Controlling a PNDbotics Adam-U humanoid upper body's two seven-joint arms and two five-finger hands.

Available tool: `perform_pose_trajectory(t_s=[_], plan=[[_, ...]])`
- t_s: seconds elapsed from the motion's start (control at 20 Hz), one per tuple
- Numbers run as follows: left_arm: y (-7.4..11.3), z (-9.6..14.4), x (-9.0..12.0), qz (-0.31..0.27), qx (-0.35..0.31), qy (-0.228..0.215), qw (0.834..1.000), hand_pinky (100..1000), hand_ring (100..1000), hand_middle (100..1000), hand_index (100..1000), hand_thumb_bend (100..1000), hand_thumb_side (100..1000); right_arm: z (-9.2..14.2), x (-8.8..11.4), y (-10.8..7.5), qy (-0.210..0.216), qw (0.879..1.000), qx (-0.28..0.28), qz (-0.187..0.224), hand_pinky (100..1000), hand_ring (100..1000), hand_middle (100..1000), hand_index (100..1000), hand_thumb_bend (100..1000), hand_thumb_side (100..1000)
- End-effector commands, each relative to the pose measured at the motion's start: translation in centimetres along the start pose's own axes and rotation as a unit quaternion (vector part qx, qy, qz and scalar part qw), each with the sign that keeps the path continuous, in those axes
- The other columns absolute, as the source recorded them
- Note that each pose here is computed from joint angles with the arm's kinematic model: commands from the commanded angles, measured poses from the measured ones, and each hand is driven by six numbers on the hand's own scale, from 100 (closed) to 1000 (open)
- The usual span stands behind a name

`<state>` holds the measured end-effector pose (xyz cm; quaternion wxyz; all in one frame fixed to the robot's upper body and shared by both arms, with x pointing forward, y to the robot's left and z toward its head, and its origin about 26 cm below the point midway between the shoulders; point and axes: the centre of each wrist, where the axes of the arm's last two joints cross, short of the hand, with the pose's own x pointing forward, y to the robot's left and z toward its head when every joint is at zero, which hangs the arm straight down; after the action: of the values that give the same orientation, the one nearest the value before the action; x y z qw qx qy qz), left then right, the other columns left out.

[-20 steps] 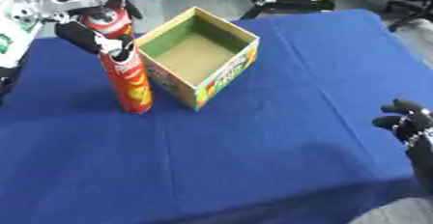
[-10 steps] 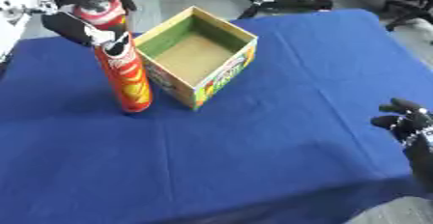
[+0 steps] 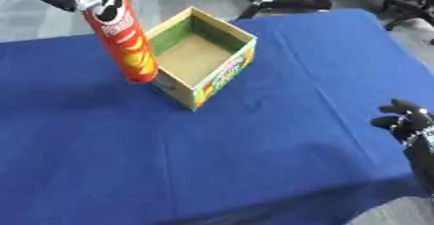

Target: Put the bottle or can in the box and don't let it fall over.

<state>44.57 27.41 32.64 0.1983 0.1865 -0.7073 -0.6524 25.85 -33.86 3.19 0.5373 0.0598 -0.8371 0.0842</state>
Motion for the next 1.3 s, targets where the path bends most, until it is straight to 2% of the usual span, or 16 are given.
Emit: perform_pose_trajectory(t_s=[0.05, 0.35, 0.55, 0.7, 0.75, 0.8, 0.85, 0.9, 0.95, 1.0, 1.1, 1.15, 1.3], plan=[[1.7, -0.6, 0.6, -0.030, 0.030, -0.013, 0.999, 100, 280, 224, 753, 100, 278, -0.5, 0.3, 0.0, -0.008, 1.000, 0.009, -0.001, 786, 671, 715, 821, 100, 692], [-0.3, -2.8, 0.6, -0.027, 0.058, -0.017, 0.998, 100, 281, 227, 756, 100, 285, -1.4, 0.3, 0.6, -0.016, 0.999, 0.031, -0.013, 786, 671, 715, 821, 100, 689], [-1.5, -3.5, 0.4, -0.028, 0.065, -0.013, 0.997, 100, 282, 226, 757, 100, 294, -2.5, 0.5, 1.3, -0.028, 0.998, 0.051, -0.022, 787, 671, 715, 821, 100, 683], [-2.5, -3.8, 0.1, -0.017, 0.084, -0.009, 0.996, 100, 342, 297, 797, 100, 291, -3.2, 0.6, 1.7, -0.035, 0.997, 0.067, -0.028, 787, 671, 715, 821, 100, 685], [-2.9, -3.9, 0.1, -0.016, 0.084, -0.008, 0.996, 417, 586, 558, 924, 100, 249, -3.4, 0.6, 1.8, -0.036, 0.996, 0.070, -0.029, 787, 671, 715, 822, 100, 686], [-3.1, -4.0, 0.2, -0.023, 0.077, -0.009, 0.997, 691, 757, 726, 979, 100, 244, -3.5, 0.6, 1.9, -0.036, 0.996, 0.071, -0.030, 787, 671, 715, 821, 100, 687], [-3.2, -4.0, 0.3, -0.036, 0.065, -0.012, 0.997, 797, 835, 798, 1000, 100, 244, -3.5, 0.6, 1.9, -0.036, 0.996, 0.071, -0.030, 787, 671, 715, 821, 100, 688], [-3.2, -4.0, 0.3, -0.047, 0.056, -0.014, 0.997, 825, 861, 821, 1000, 100, 244, -3.5, 0.6, 1.8, -0.036, 0.996, 0.071, -0.030, 787, 671, 715, 821, 100, 688], [-3.2, -3.9, 0.4, -0.058, 0.051, -0.015, 0.997, 909, 941, 878, 1000, 100, 297, -3.5, 0.6, 1.8, -0.036, 0.996, 0.070, -0.030, 787, 671, 715, 821, 100, 688], [-3.0, -3.8, 0.4, -0.067, 0.047, -0.016, 0.997, 935, 969, 910, 1000, 100, 391, -3.5, 0.6, 1.8, -0.036, 0.997, 0.069, -0.029, 787, 671, 715, 821, 100, 688], [-2.6, -3.4, 0.3, -0.078, 0.051, -0.016, 0.995, 952, 989, 933, 1000, 100, 437, -3.4, 0.6, 1.7, -0.035, 0.997, 0.067, -0.028, 787, 671, 715, 821, 100, 688], [-2.3, -3.3, 0.3, -0.082, 0.056, -0.017, 0.995, 964, 1000, 962, 1000, 100, 525, -3.4, 0.6, 1.7, -0.034, 0.997, 0.067, -0.028, 787, 670, 715, 821, 100, 687], [-1.8, -2.8, 0.3, -0.086, 0.069, -0.022, 0.994, 976, 1000, 996, 1000, 100, 594, -3.2, 0.5, 1.5, -0.032, 0.997, 0.065, -0.025, 787, 670, 714, 821, 100, 687]])
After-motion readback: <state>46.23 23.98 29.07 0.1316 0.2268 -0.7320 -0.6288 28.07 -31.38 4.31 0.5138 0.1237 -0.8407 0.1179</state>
